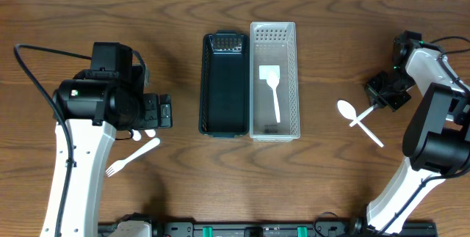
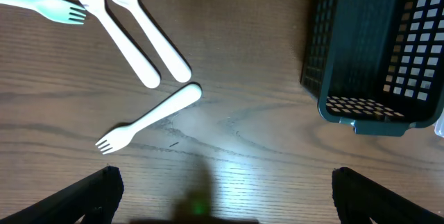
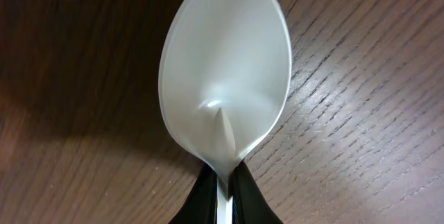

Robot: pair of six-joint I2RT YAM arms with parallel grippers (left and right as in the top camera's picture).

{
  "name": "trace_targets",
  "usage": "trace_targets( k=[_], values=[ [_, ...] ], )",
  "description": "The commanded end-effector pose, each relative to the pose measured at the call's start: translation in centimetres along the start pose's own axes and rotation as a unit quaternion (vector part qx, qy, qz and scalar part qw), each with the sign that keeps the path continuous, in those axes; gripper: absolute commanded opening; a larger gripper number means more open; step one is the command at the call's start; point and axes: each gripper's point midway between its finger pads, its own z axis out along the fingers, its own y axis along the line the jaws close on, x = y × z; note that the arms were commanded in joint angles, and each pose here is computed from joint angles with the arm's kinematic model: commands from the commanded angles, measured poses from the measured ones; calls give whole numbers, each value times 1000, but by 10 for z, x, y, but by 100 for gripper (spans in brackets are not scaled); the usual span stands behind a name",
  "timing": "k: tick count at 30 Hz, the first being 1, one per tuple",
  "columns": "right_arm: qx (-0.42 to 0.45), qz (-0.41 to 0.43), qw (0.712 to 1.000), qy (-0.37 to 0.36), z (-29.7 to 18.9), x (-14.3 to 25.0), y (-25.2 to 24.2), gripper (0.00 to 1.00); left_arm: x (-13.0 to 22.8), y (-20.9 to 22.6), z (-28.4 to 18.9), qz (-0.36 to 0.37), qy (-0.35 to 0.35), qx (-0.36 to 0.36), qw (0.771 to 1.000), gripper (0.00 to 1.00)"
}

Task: Pack container
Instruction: 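Return the right gripper and grasp another white spoon, then place the second spoon into the clear basket with the right gripper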

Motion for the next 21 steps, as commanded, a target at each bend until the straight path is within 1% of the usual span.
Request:
trace_targets(
  k=[1,3,6,11,16,21],
  values=[
    [23,-17,998,54,32,22,-8,1,-3,-1,-5,2,-7,5,1000,98],
    [12,-26,999,41,21,16,-4,1,-3,-1,-5,2,-7,5,1000,98],
    [-16,-40,999,6,-9,3,8,1,-3,-1,-5,2,-7,5,1000,98],
    [-71,-51,992,-91,-83,-24,24,1,-3,-1,-5,2,-7,5,1000,98],
    [-126,-59,971,-192,-153,-38,33,1,-3,-1,-5,2,-7,5,1000,98],
    [-171,-104,946,-256,-204,-29,43,1,-3,-1,-5,2,-7,5,1000,98]
  ],
)
